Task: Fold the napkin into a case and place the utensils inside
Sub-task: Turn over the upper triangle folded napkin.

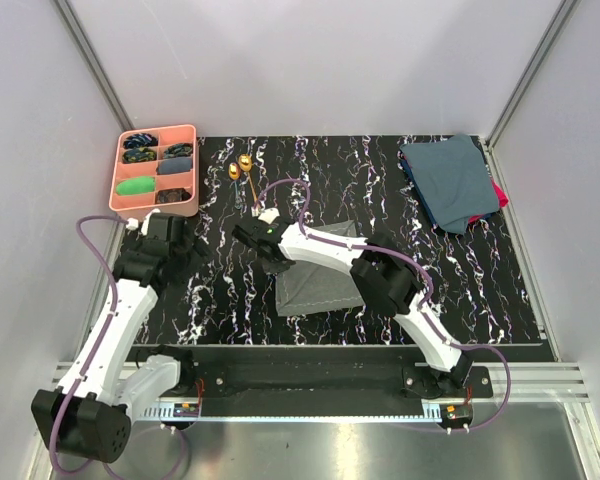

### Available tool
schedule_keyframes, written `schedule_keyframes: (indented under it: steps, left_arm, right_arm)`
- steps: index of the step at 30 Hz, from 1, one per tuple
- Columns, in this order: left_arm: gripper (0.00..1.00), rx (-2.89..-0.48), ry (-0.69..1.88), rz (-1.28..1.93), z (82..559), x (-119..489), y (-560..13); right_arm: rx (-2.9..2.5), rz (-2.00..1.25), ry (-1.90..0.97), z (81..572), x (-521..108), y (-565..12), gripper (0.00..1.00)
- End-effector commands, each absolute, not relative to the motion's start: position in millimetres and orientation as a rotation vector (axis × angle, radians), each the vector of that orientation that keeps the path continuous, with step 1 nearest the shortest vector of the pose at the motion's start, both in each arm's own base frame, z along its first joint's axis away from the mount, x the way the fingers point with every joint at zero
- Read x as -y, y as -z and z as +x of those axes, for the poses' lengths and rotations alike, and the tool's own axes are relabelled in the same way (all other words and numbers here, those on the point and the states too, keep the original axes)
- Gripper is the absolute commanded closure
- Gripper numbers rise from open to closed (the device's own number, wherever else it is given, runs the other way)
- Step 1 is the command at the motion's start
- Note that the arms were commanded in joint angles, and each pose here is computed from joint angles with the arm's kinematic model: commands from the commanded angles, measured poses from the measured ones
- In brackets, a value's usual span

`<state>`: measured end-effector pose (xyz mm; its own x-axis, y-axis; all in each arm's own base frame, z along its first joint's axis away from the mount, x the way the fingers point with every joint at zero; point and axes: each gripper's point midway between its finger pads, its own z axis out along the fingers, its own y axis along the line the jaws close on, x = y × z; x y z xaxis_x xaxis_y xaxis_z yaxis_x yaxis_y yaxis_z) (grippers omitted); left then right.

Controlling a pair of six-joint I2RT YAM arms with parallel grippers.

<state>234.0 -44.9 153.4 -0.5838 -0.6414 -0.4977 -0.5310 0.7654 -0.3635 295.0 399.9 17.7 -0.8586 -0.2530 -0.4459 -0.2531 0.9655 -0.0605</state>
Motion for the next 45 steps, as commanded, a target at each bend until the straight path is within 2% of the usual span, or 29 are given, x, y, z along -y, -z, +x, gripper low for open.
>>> schedule_keyframes:
  steps: [1, 9, 13, 17, 22, 29, 33, 42, 43, 44, 45]
  left_arm:
    - [0.27, -2.365, 0.414, -0.777, 246.2, 67.7, -150.4]
    - [0.25, -2.444, 0.858, -0.594, 267.3, 123.8, -121.9]
    - [0.16, -2.455, 1.067, -0.619, 277.6, 148.3, -112.0]
    - [0.12, -2.485, 1.11, -0.642, 291.5, 157.4, -95.5]
    - [0.12, -2.511, 1.125, -0.659, 297.5, 173.7, -82.5]
    - [0.21, -2.572, 1.048, -0.748, 300.3, 179.9, -51.0]
    - [0.29, -2.563, 1.009, -0.785, 308.3, 177.9, -44.7]
    - [0.38, -2.558, 1.015, -0.803, 322.6, 183.5, -34.6]
    - [0.41, -2.557, 1.016, -0.808, 323.5, 183.8, -33.7]
    - [0.54, -2.556, 1.017, -0.804, 324.1, 184.5, -33.3]
    - [0.62, -2.554, 1.01, -0.804, 324.3, 183.6, -32.8]
  right_arm:
    - [-2.667, -0.386, -0.091, 285.8, -414.9, -6.9, 1.0]
    - [-2.652, -0.493, -0.254, 268.4, -412.9, -28.1, 1.0]
    - [-2.62, -0.61, -0.373, 250.5, -408.3, -40.4, 1.0]
    - [-2.6, -0.621, -0.446, 243.0, -405.5, -46.9, 1.0]
    - [-2.597, -0.606, -0.499, 237.3, -404.6, -52.4, 1.0]
    - [-2.575, -0.567, -0.567, 242.1, -400.6, -68.5, 1.0]
    - [-2.562, -0.557, -0.592, 242.1, -400.7, -71.4, 1.0]
    - [-2.579, -0.588, -0.637, 236.6, -405.8, -65.2, 1.0]
    - [-2.575, -0.588, -0.636, 237.4, -405.9, -66.4, 1.0]
    - [-2.573, -0.587, -0.635, 238.0, -406.3, -66.0, 1.0]
    - [-2.578, -0.587, -0.629, 237.5, -405.2, -64.4, 1.0]
